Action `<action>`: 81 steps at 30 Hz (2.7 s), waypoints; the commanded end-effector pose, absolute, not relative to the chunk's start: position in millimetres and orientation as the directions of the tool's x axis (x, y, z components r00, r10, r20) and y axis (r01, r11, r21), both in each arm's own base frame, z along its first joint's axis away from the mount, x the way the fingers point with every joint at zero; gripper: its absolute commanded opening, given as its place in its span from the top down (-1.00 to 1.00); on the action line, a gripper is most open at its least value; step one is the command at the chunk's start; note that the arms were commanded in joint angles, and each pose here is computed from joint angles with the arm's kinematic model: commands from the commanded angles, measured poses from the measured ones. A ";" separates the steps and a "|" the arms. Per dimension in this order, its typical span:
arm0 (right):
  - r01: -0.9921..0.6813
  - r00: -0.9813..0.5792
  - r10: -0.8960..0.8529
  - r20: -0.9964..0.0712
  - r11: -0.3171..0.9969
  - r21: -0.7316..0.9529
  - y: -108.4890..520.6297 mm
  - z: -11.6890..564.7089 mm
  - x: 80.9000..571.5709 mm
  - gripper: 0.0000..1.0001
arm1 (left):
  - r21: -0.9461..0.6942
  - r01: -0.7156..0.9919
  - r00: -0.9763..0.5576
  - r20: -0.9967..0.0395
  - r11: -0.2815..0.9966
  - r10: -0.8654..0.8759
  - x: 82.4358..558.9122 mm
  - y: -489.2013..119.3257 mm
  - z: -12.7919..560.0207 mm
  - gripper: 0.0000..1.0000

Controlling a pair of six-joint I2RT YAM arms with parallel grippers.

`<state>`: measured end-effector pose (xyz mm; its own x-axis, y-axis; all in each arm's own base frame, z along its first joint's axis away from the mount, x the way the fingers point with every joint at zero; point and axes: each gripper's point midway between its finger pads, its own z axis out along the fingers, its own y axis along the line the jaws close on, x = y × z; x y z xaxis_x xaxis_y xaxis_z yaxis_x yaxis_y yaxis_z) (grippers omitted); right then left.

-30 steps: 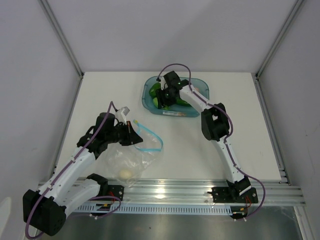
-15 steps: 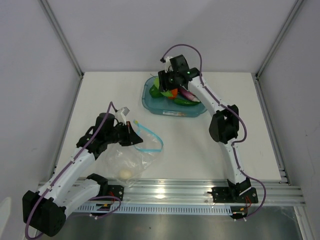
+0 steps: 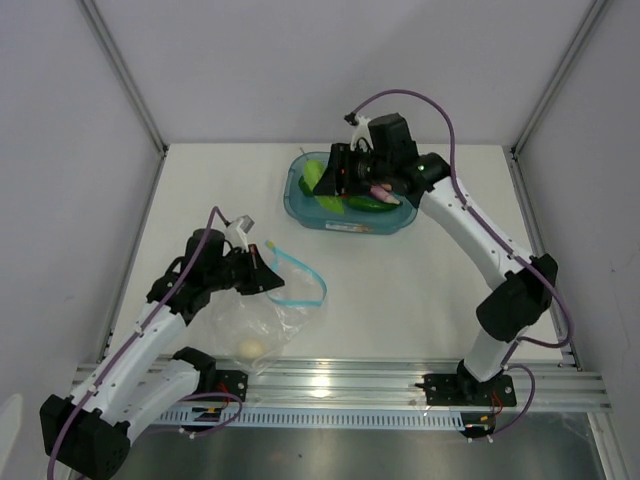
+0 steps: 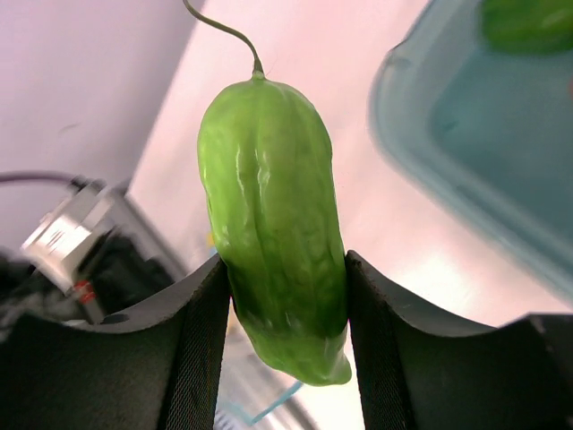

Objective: Place the food in the zip-top bag and seal the zipper
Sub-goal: Place the fake vegetable in the zipper food storage bag, then pick up the fake vegetable from the bin.

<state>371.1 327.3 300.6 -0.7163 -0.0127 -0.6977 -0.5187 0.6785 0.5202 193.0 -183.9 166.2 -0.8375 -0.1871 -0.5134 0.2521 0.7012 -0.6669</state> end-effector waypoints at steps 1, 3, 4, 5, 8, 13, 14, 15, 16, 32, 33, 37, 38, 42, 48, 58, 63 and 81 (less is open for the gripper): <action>-0.519 -0.785 0.021 -0.619 0.523 0.676 361.0 324.0 308.9 1.00 | -0.682 0.255 -0.824 -0.524 0.686 -0.215 192.2 -183.4 183.8 0.99; -0.530 -0.783 0.036 -0.620 0.484 0.697 364.9 337.9 288.4 1.00 | -0.682 0.255 -0.819 -0.529 0.685 -0.221 190.9 -182.3 187.9 0.99; -0.511 -0.802 0.025 -0.597 0.489 0.707 367.5 328.4 277.9 1.00 | -0.683 0.261 -0.815 -0.535 0.682 -0.223 189.4 -182.0 190.3 0.99; -0.497 -0.810 0.033 -0.585 0.490 0.716 368.3 326.6 272.8 1.00 | -0.684 0.260 -0.814 -0.535 0.682 -0.226 188.8 -181.6 192.2 0.99; -0.440 -0.855 0.049 -0.516 0.456 0.774 375.3 315.4 245.5 1.00 | -0.683 0.257 -0.810 -0.538 0.683 -0.233 185.9 -179.5 194.5 0.99; -0.381 -0.850 0.150 -0.504 0.485 0.787 392.5 301.0 232.4 1.00 | -0.700 0.265 -0.797 -0.546 0.663 -0.257 183.6 -180.5 203.3 0.99; -0.364 -0.861 0.142 -0.488 0.499 0.787 397.2 287.3 223.9 1.00 | -0.705 0.269 -0.794 -0.548 0.656 -0.264 182.7 -180.8 206.6 0.99; -0.363 -0.852 0.168 -0.495 0.492 0.791 402.1 287.9 224.4 1.00 | -0.708 0.269 -0.795 -0.546 0.653 -0.265 182.1 -181.2 207.2 0.99; -0.338 -0.862 0.184 -0.472 0.484 0.807 407.0 284.9 221.1 1.00 | -0.711 0.273 -0.793 -0.548 0.648 -0.267 181.5 -181.5 209.3 0.99; -0.406 -0.805 0.136 -0.577 0.583 0.704 430.6 242.0 173.6 1.00 | -0.715 0.299 -0.772 -0.570 0.632 -0.281 171.3 -178.4 228.2 0.99; -0.407 -0.806 0.133 -0.577 0.583 0.703 430.5 240.5 172.1 1.00 | -0.714 0.301 -0.768 -0.575 0.632 -0.283 171.3 -177.9 230.3 0.99; -0.414 -0.806 0.117 -0.581 0.591 0.693 429.3 234.6 162.8 0.99 | -0.711 0.302 -0.764 -0.579 0.634 -0.285 169.9 -176.6 232.0 0.99; -0.416 -0.804 0.111 -0.584 0.597 0.686 428.7 232.0 159.6 0.99 | -0.711 0.304 -0.762 -0.581 0.634 -0.286 169.5 -176.5 232.6 0.99; -0.425 -0.799 0.096 -0.593 0.607 0.671 425.5 229.3 153.0 0.95 | -0.711 0.308 -0.761 -0.584 0.632 -0.285 167.3 -175.8 234.1 0.99; -0.423 -0.807 0.071 -0.587 0.623 0.658 422.5 217.1 148.3 0.89 | -0.705 0.317 -0.750 -0.596 0.634 -0.287 164.4 -173.6 238.0 0.99; -0.436 -0.805 0.013 -0.594 0.666 0.605 411.8 196.6 143.0 0.07 | -0.700 0.333 -0.726 -0.618 0.632 -0.301 159.0 -169.7 251.2 0.99; -0.479 -0.769 -0.014 -0.639 0.675 0.561 406.4 205.4 145.1 -0.60 | -0.699 0.334 -0.725 -0.619 0.632 -0.301 158.2 -169.4 253.6 0.99; -0.435 -0.515 0.192 -0.835 0.781 0.448 320.2 321.8 275.5 -0.83 | -0.691 0.320 -0.743 -0.608 0.648 -0.281 160.4 -169.5 234.2 0.99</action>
<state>246.2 340.8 287.5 -0.6105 0.1448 -0.7786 -0.4338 0.7614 0.4818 158.2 -166.5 230.8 -0.7521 -0.2854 -0.5941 0.2938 0.6617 -0.6898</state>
